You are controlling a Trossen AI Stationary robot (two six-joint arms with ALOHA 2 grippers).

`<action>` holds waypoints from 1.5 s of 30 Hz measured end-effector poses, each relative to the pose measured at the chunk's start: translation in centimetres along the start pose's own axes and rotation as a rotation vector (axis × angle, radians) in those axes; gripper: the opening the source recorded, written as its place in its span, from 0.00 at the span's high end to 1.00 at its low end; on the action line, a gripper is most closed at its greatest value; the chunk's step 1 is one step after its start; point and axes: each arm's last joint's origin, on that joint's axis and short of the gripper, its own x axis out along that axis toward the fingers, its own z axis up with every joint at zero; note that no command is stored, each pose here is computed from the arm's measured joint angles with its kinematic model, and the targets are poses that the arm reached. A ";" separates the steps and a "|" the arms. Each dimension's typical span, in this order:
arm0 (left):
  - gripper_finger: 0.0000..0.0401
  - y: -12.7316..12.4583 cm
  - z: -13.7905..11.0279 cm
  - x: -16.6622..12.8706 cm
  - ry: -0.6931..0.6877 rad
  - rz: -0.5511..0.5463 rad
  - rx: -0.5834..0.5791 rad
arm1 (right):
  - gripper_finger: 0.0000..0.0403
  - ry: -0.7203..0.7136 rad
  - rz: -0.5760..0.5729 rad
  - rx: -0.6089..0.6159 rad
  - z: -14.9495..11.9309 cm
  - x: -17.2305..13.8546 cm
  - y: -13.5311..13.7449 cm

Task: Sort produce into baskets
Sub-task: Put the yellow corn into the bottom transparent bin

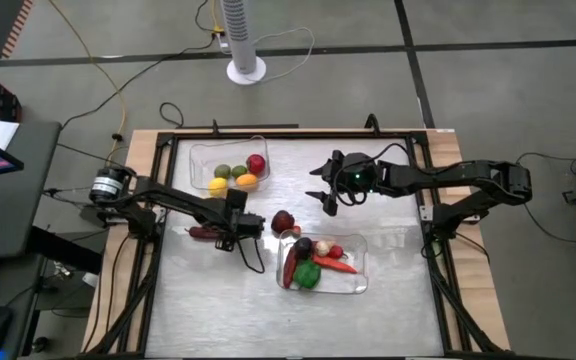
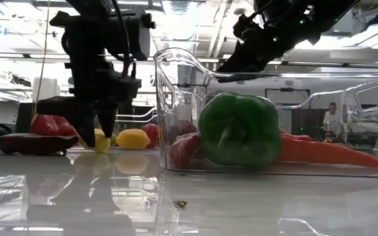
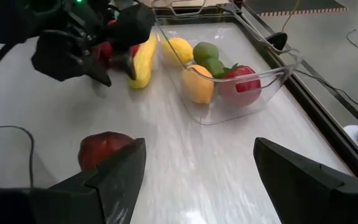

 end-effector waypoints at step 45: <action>0.70 3.0 -2.9 1.8 -0.045 -0.023 -0.117 | 0.19 -0.032 -0.016 0.006 -0.6 0.1 -0.4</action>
